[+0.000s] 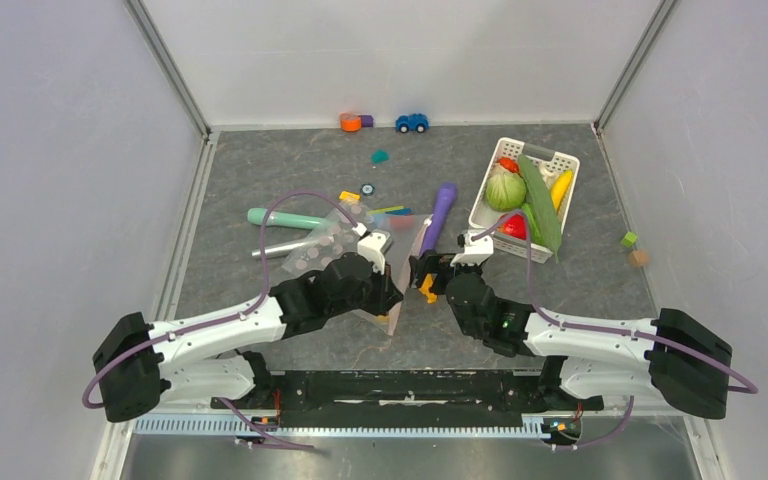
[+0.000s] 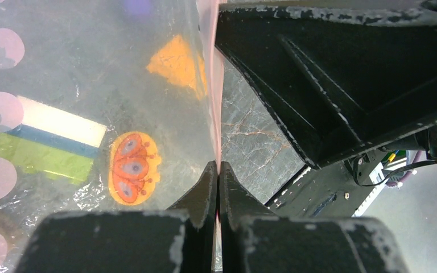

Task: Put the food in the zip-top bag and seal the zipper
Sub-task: Open the zipper of the food storage bag.

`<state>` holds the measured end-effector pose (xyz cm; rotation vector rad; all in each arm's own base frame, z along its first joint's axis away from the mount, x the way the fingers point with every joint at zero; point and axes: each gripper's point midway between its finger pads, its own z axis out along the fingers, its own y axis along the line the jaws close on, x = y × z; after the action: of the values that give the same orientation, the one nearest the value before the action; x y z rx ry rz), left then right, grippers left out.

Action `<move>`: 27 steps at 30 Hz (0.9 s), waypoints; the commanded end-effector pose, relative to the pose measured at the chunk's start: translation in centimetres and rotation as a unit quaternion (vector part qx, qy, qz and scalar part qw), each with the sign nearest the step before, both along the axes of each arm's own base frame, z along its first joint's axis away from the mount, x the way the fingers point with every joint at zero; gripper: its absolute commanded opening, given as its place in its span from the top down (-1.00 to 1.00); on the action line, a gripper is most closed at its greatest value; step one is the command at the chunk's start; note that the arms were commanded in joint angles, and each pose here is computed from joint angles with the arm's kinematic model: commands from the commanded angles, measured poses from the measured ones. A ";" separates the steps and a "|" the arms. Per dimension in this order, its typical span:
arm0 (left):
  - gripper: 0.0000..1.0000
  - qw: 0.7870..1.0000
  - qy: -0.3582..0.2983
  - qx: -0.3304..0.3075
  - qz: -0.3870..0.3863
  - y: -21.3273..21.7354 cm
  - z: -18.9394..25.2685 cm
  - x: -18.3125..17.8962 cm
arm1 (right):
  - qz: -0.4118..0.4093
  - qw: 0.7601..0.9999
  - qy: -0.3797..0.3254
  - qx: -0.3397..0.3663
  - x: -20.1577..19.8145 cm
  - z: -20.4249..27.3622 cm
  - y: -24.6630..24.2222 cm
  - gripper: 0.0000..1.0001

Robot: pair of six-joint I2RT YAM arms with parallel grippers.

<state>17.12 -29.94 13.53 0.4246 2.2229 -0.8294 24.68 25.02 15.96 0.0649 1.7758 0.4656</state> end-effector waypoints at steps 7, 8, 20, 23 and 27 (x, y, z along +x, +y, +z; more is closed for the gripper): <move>0.96 0.999 -0.025 -0.027 0.004 -1.9 2.4 0.4 | -0.055 0.998 0.010 0.014 0.1 -0.8 -1.9 -0.81; 0.96 0.999 -0.027 -0.024 0.006 -2.0 2.4 0.4 | -0.055 0.998 0.011 0.013 0.1 -0.8 -1.9 -0.79; 0.96 0.998 -0.055 -0.002 -0.005 -4.1 2.9 -0.8 | -0.059 0.998 0.020 0.027 0.1 -1.4 -1.7 -0.01; 0.96 0.998 -0.057 -0.007 0.004 -4.0 3.2 -0.7 | -0.048 0.998 0.016 0.047 -0.2 -1.6 -1.8 0.17; 0.96 0.997 -0.064 -0.010 0.042 -2.9 3.9 0.0 | -0.026 0.997 -0.002 0.066 -0.7 -1.3 -2.0 0.76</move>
<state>15.68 -32.95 14.20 0.4927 2.1784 -0.7559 24.15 22.98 13.20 0.1657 1.8040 0.4499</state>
